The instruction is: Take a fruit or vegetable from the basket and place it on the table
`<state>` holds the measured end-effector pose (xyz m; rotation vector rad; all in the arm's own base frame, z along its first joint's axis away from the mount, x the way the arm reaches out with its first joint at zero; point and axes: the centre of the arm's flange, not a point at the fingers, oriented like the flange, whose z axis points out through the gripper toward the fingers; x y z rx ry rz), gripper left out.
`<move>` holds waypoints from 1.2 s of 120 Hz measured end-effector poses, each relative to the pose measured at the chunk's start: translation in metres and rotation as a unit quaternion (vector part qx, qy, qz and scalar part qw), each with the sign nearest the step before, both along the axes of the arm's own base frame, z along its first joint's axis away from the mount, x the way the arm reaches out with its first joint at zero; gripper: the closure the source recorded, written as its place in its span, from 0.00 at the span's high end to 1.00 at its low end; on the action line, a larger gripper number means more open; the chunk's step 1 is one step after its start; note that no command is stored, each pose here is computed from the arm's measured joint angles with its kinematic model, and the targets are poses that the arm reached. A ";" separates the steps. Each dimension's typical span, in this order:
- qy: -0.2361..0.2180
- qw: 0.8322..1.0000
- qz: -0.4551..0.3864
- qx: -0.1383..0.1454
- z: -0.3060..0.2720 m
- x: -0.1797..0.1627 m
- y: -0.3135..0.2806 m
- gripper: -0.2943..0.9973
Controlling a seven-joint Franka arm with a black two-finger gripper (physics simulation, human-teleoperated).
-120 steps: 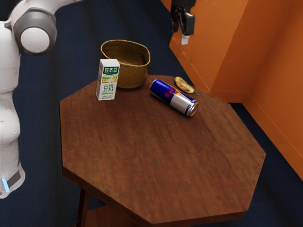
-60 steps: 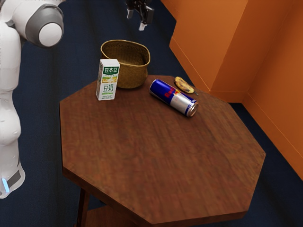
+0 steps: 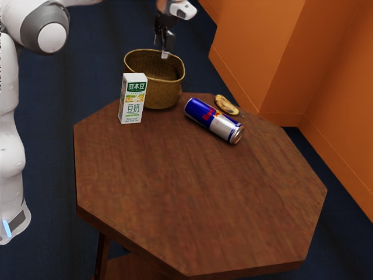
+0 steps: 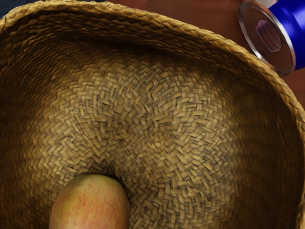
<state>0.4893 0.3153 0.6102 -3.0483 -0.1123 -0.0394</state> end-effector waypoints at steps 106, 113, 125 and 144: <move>0.094 0.979 -0.182 0.017 -0.092 -0.006 0.027 0.77; 0.099 0.977 -0.190 0.016 -0.099 -0.007 0.027 0.77; 0.105 0.974 -0.201 0.014 -0.108 -0.008 0.028 0.77; 0.110 0.973 -0.201 0.010 -0.120 -0.021 0.042 0.77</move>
